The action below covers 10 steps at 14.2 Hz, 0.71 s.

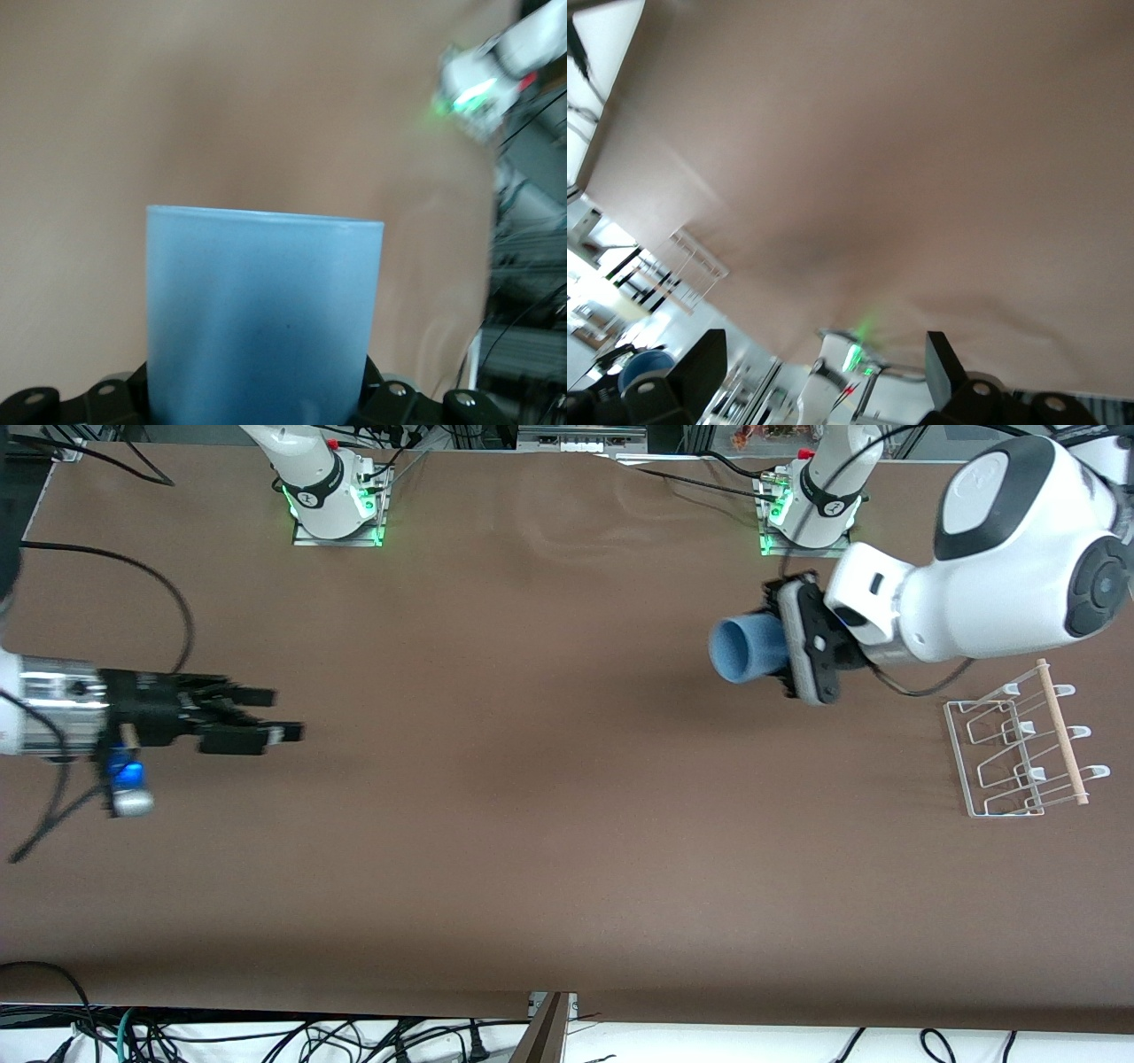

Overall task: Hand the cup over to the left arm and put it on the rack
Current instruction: 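Carry the cup with the left gripper while the right gripper withdraws, then lower the cup with the left gripper into the wire rack slot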

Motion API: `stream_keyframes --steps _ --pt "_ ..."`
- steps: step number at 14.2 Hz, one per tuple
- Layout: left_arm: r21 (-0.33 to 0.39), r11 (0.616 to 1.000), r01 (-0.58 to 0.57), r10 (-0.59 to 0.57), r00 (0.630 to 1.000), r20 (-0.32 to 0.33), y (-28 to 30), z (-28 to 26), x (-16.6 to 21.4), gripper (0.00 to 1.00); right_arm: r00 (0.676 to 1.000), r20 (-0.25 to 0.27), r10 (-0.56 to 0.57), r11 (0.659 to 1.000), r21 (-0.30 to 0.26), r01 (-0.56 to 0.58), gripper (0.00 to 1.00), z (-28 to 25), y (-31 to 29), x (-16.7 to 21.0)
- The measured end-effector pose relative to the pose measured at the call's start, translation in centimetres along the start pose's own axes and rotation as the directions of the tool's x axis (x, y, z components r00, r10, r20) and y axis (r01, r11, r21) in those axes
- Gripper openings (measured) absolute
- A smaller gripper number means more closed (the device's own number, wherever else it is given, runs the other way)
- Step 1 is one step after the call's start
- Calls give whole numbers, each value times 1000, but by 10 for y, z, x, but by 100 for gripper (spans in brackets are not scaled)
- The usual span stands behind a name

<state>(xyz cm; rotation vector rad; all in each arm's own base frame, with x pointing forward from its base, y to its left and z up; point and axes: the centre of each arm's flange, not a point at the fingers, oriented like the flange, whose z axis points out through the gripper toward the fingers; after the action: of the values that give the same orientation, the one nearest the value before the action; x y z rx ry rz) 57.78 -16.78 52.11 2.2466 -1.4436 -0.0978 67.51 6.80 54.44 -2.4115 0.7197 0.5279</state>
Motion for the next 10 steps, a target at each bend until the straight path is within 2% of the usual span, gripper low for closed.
stream_keyframes --steps 2,4,5,8,10 --pt "84 995 53 -62 992 105 -28 -10 -38 75 994 -106 -9 997 -81 0 99 -25 11 -11" --pt "189 978 88 -131 964 233 -53 -21 -76 75 989 -142 -27 991 -134 8 99 -33 8 -29" --pt "245 965 88 -164 937 309 -64 -25 -92 75 987 -156 -30 988 -156 6 99 -34 9 -32" --pt "389 921 36 -246 827 506 -91 -32 -121 75 982 -180 -62 973 -231 19 99 -28 19 -27" --pt "458 889 -9 -306 733 608 -109 -38 -141 75 976 -183 -116 956 -286 60 99 -20 25 -40"
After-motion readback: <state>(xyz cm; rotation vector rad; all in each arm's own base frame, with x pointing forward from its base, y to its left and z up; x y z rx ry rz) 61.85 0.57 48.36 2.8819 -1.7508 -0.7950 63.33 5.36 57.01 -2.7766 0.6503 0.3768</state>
